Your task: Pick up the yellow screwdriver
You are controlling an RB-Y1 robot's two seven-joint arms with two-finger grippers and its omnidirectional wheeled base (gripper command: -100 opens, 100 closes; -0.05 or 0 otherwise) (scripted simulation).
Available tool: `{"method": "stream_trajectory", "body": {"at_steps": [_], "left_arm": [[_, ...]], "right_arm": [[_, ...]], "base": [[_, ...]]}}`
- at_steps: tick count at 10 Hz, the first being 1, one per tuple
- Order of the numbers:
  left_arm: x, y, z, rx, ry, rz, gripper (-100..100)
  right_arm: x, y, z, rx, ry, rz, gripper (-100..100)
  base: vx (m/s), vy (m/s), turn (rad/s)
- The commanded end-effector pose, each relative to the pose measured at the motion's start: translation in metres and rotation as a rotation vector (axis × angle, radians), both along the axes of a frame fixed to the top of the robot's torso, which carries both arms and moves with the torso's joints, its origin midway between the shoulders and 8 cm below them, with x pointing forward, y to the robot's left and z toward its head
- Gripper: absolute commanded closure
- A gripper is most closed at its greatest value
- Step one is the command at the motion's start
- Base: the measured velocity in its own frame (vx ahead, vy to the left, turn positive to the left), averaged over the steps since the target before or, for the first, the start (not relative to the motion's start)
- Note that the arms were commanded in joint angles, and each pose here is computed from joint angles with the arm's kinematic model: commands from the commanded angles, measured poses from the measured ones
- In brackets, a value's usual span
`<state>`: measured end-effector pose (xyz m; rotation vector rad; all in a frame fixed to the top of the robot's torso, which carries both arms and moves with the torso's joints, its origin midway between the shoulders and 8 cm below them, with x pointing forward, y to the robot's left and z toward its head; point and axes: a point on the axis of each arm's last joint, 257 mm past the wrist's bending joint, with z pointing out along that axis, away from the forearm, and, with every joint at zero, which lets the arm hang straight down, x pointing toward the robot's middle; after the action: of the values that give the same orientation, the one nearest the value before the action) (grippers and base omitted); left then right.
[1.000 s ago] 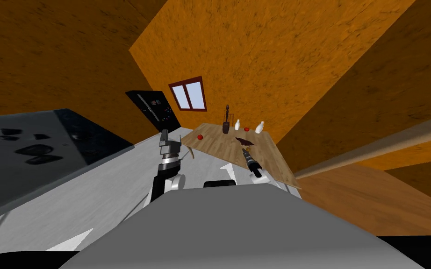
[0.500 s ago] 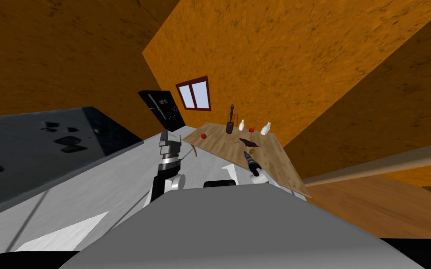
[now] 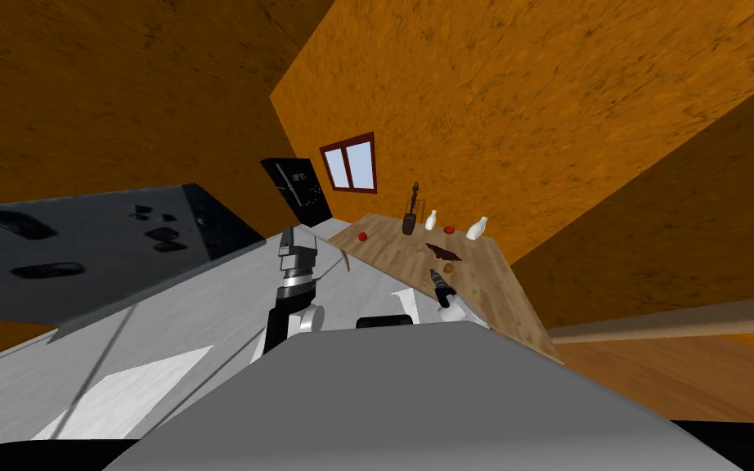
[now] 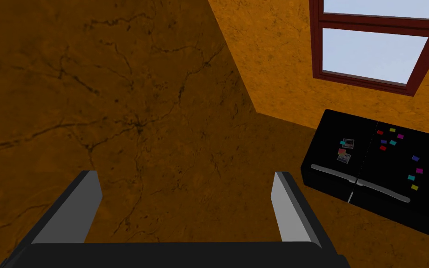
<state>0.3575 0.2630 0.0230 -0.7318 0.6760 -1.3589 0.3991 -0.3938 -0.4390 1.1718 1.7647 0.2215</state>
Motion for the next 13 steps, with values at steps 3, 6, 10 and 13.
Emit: {"method": "stream_trajectory", "body": {"at_steps": [3,6,10,13], "left_arm": [[0.0,0.0,0.0,0.0,0.0,0.0,0],[0.0,0.0,0.0,0.0,0.0,0.0,0],[0.0,0.0,0.0,0.0,0.0,0.0,0],[0.0,0.0,0.0,0.0,0.0,0.0,0]], "right_arm": [[-0.014,-0.036,-0.02,-0.1,0.094,-0.076,-100],[-0.034,-0.062,-0.035,-0.182,0.171,-0.129,-100],[-0.057,-0.095,-0.046,-0.297,0.253,-0.201,-100],[-0.069,-0.109,-0.049,-0.354,0.29,-0.233,-100]], "base": [[-0.017,0.003,0.198],[-0.018,-0.008,0.149],[-0.019,-0.015,0.161],[-0.02,-0.017,0.092]]}}
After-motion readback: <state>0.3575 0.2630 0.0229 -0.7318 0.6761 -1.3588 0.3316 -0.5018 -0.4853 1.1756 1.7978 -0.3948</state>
